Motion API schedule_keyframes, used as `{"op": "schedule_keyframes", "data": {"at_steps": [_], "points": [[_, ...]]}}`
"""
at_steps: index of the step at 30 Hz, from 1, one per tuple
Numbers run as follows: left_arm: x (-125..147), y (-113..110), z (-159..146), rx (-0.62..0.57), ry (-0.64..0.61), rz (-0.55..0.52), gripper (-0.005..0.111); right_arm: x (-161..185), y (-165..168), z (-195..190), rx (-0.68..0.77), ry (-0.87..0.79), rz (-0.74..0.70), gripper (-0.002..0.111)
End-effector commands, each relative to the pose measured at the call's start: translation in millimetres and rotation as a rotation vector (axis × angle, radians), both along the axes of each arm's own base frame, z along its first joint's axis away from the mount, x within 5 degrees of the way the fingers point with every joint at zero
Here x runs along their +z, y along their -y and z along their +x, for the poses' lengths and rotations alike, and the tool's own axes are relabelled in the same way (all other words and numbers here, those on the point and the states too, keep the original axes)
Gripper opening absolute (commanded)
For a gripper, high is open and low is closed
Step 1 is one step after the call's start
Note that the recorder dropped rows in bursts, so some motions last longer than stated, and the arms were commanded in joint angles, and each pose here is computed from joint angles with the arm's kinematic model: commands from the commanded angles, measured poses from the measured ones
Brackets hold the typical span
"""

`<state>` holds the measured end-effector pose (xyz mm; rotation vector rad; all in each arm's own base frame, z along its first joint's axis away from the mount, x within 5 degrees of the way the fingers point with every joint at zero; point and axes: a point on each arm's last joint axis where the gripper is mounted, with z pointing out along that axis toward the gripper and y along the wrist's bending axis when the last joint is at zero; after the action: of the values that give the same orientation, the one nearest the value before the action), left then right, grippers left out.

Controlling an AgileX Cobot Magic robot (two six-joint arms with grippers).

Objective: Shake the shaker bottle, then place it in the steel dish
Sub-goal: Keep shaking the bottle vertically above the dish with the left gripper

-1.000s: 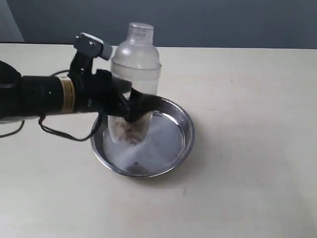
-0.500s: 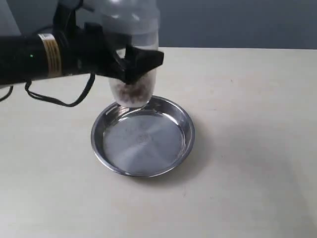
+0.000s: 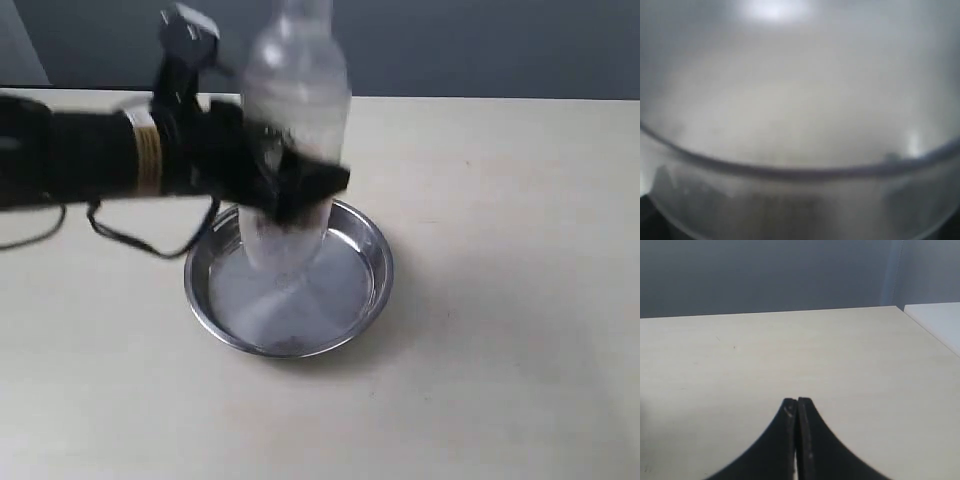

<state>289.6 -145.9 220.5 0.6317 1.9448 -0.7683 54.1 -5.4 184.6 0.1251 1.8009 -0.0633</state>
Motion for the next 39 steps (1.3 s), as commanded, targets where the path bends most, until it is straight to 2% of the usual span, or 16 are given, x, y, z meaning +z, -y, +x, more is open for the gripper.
{"op": "schedule_keyframes", "data": {"at_steps": [1, 4, 6, 9, 12, 15, 17, 20, 24, 26, 29, 32, 35, 36, 37, 39], "points": [[31, -9, 3, -0.033, 0.085, -0.248, 0.0, 1, 0, 0, -0.004, 0.017, -0.003, -0.001], [56, -8, 0, -0.019, 0.184, -0.088, 0.0, 1, 0, 0, -0.004, 0.017, -0.003, -0.001], [19, -3, -2, 0.034, 0.072, 0.058, 0.0, 1, 0, 0, -0.004, 0.017, -0.003, -0.001], [-22, 0, -2, 0.007, -0.065, 0.001, 0.0, 1, 0, 0, -0.004, 0.017, -0.003, -0.001], [27, -6, -1, -0.037, 0.056, -0.207, 0.0, 1, 0, 0, -0.004, 0.017, -0.003, -0.001], [66, -8, -8, -0.043, 0.21, -0.088, 0.0, 1, 0, 0, -0.004, 0.017, -0.003, -0.001], [29, -3, -6, 0.036, 0.098, 0.081, 0.0, 1, 0, 0, -0.004, 0.017, -0.003, -0.001], [-18, 3, -1, 0.0, -0.079, -0.015, 0.0, 1, 0, 0, -0.004, 0.017, -0.003, -0.001], [52, -4, -1, -0.069, 0.11, -0.241, 0.0, 1, 0, 0, -0.004, 0.017, -0.003, -0.001], [75, -3, -5, -0.051, 0.206, -0.117, 0.0, 1, 0, 0, -0.004, 0.017, -0.003, -0.001], [28, 5, -1, 0.051, 0.075, 0.095, 0.0, 1, 0, 0, -0.004, 0.017, -0.003, -0.001], [-9, 12, -2, -0.015, -0.062, 0.017, 0.0, 1, 0, 0, -0.004, 0.017, -0.003, -0.001], [40, 11, -5, -0.06, 0.065, -0.167, 0.0, 1, 0, 0, -0.004, 0.017, -0.003, -0.001], [79, 9, -9, -0.054, 0.201, -0.158, 0.0, 1, 0, 0, -0.004, 0.017, -0.003, -0.001], [88, 10, -12, -0.05, 0.253, -0.09, 0.0, 1, 0, 0, -0.004, 0.017, -0.003, -0.001], [63, 15, -9, 0.001, 0.192, 0.04, 0.0, 1, 0, 0, -0.004, 0.017, -0.003, -0.001]]}}
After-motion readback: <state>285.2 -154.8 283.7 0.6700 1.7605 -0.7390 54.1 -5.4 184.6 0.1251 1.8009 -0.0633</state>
